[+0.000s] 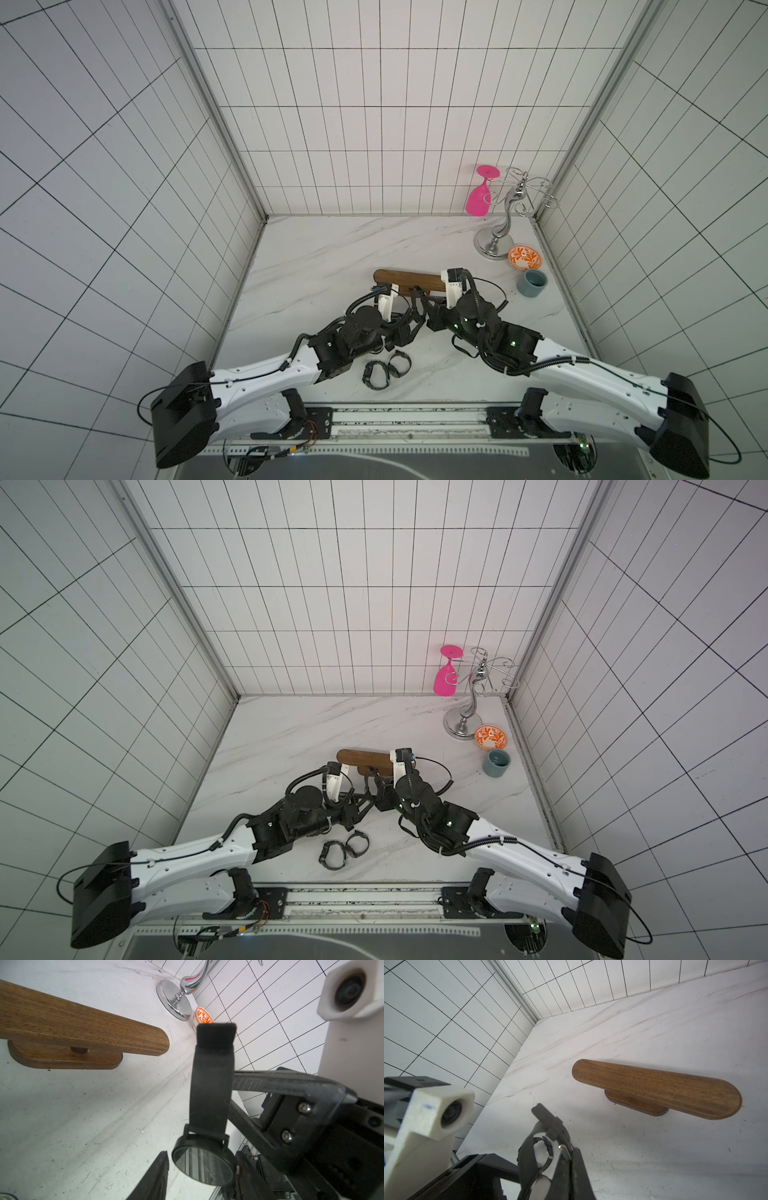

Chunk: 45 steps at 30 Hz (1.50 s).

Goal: Place watch on stand
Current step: Pick up the watch at the center of the board, then place the watch on the stand.

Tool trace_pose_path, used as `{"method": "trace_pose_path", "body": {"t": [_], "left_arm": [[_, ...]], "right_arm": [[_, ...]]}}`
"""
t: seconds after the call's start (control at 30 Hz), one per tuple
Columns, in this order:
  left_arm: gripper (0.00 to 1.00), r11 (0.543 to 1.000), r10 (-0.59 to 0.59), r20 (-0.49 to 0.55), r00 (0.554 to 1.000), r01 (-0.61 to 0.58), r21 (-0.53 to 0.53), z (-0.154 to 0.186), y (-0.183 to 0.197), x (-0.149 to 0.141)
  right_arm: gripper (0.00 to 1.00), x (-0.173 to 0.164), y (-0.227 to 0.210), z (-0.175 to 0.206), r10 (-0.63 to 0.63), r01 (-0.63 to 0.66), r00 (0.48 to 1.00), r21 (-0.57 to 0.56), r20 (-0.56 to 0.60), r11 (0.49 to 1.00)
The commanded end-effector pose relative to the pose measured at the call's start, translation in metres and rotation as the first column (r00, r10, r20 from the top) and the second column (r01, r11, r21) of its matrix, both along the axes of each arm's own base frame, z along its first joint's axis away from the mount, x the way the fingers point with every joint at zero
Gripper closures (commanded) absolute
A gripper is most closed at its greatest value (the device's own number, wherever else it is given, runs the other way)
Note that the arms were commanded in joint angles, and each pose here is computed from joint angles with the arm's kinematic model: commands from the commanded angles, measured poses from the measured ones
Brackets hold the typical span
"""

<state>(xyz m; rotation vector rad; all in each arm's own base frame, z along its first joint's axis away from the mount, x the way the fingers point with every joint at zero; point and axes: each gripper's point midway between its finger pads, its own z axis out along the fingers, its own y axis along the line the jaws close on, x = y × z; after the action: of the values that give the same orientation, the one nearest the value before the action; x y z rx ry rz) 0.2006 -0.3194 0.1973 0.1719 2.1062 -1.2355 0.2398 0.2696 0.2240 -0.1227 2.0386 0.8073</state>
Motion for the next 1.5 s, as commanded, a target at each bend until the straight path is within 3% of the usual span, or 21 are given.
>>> {"method": "trace_pose_path", "body": {"t": [0.0, 0.13, 0.3, 0.83, 1.13, 1.47], "left_arm": [[0.49, 1.0, -0.001, 0.025, 1.0, 0.002, -0.031, 0.011, -0.002, 0.0], [0.43, 0.999, 0.0, 0.036, 0.999, 0.002, -0.034, 0.014, -0.001, 0.0], [0.41, 0.999, -0.006, 0.038, 0.999, 0.007, -0.04, 0.015, -0.002, -0.001], [0.55, 0.998, 0.012, 0.063, 0.998, -0.008, -0.064, 0.024, 0.004, -0.001], [0.45, 1.0, 0.004, 0.053, 0.999, -0.003, -0.031, 0.016, 0.002, 0.0], [0.54, 1.0, 0.014, 0.052, 0.999, -0.013, -0.018, 0.014, 0.003, 0.001]], "right_arm": [[1.0, 0.003, 0.007, 0.036, 0.008, -0.012, 0.999, 0.079, 0.052, 0.997], [1.0, 0.001, 0.008, 0.033, 0.016, -0.02, 0.999, 0.08, 0.046, 0.997], [1.0, 0.0, 0.011, 0.035, 0.032, -0.037, 0.998, 0.087, 0.049, 0.996], [1.0, -0.003, 0.013, 0.033, 0.045, -0.05, 0.998, 0.094, 0.047, 0.994], [1.0, -0.002, 0.012, 0.038, 0.039, -0.044, 0.998, 0.101, 0.053, 0.994], [1.0, -0.002, 0.013, 0.038, 0.042, -0.047, 0.998, 0.098, 0.055, 0.994]]}}
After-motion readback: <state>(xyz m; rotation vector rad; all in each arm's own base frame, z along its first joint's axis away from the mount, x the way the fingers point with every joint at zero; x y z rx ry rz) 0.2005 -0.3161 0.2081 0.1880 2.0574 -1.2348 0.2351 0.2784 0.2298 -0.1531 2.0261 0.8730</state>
